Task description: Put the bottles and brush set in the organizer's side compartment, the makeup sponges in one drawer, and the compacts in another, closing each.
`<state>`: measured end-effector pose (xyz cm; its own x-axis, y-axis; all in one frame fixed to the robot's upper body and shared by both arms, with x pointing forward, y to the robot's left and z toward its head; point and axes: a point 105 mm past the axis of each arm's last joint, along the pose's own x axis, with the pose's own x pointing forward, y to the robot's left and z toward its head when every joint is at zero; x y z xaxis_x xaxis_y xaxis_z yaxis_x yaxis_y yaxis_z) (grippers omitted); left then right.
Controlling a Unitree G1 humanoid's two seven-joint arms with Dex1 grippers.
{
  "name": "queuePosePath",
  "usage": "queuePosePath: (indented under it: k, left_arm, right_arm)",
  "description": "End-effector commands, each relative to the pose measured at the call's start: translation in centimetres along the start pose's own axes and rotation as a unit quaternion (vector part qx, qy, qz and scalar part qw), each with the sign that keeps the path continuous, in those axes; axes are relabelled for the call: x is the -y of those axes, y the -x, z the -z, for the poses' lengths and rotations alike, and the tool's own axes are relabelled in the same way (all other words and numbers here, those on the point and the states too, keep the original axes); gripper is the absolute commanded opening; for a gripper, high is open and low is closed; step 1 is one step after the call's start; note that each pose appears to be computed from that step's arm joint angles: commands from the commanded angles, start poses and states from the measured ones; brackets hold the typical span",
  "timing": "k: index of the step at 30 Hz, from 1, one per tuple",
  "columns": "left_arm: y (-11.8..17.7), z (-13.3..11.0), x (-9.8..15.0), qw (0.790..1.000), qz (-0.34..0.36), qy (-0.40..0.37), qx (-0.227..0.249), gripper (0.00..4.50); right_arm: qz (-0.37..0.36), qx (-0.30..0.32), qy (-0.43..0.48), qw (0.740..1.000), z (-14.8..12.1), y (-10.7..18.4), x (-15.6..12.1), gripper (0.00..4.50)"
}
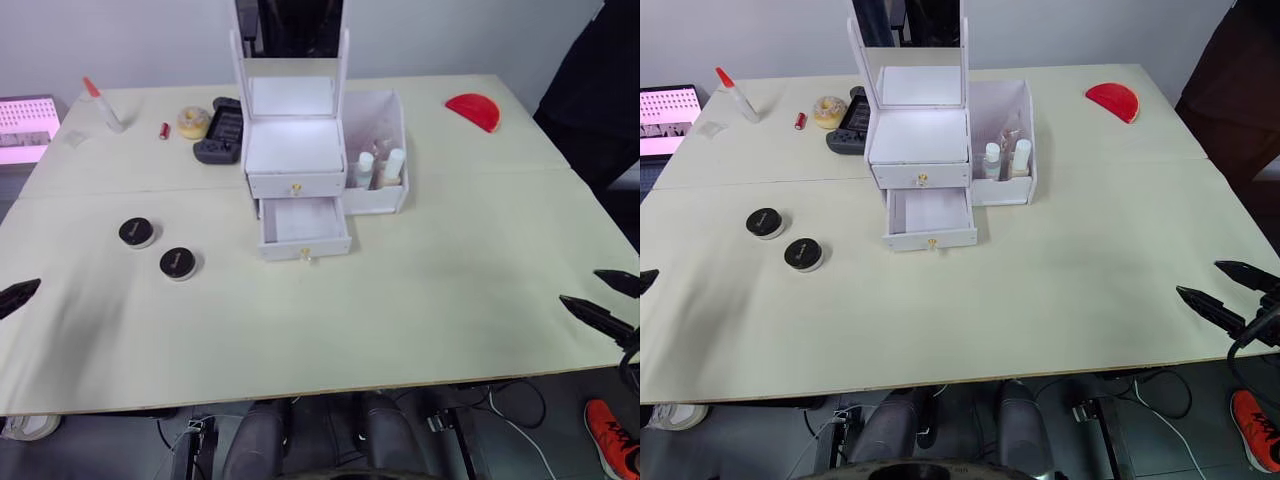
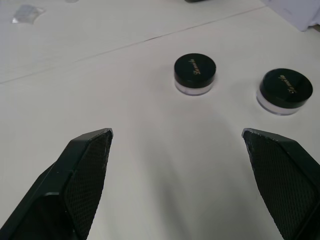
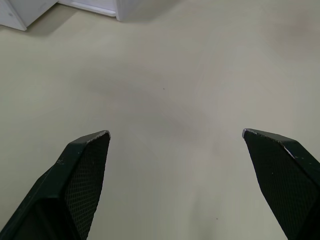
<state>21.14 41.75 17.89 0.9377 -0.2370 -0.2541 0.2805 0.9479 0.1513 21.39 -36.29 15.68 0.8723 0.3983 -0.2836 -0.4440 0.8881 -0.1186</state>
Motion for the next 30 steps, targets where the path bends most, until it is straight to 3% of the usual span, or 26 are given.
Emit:
queuePosePath:
  k: [1, 8, 13, 18, 24, 30]
  left_arm:
    - [0.1, -1.1, -0.3, 1.0, -0.001, -0.026, 0.008, 4.36]
    - [-1.4, -0.9, 1.6, 0.999, 0.021, -0.02, 0.016, 4.36]
    - [-3.9, -0.2, 6.1, 0.999, 0.041, 0.005, 0.034, 4.36]
    - [-6.5, 0.5, 11.0, 0.995, 0.068, 0.045, 0.059, 4.36]
    - [-10.3, 1.4, 12.6, 0.996, 0.08, 0.018, 0.04, 4.36]
    - [-13.2, 1.4, 13.2, 0.995, 0.092, 0.014, 0.044, 4.36]
  right_arm:
    - [0.008, 0.024, 0.018, 1.0, -1.4, 0.2, 0.1, 4.5]
    - [-0.008, 0.044, 0.028, 0.999, -3.3, -1.2, -0.7, 4.5]
    - [-0.076, 0.081, 0.04, 0.993, -6.9, -4.3, -4.4, 4.5]
    - [-0.169, 0.116, 0.069, 0.976, -10.8, -8.6, -9.9, 4.5]
    - [-0.261, 0.132, 0.088, 0.952, -13.0, -11.4, -14.3, 4.5]
    - [-0.31, 0.141, 0.1, 0.935, -14.0, -12.4, -16.1, 4.5]
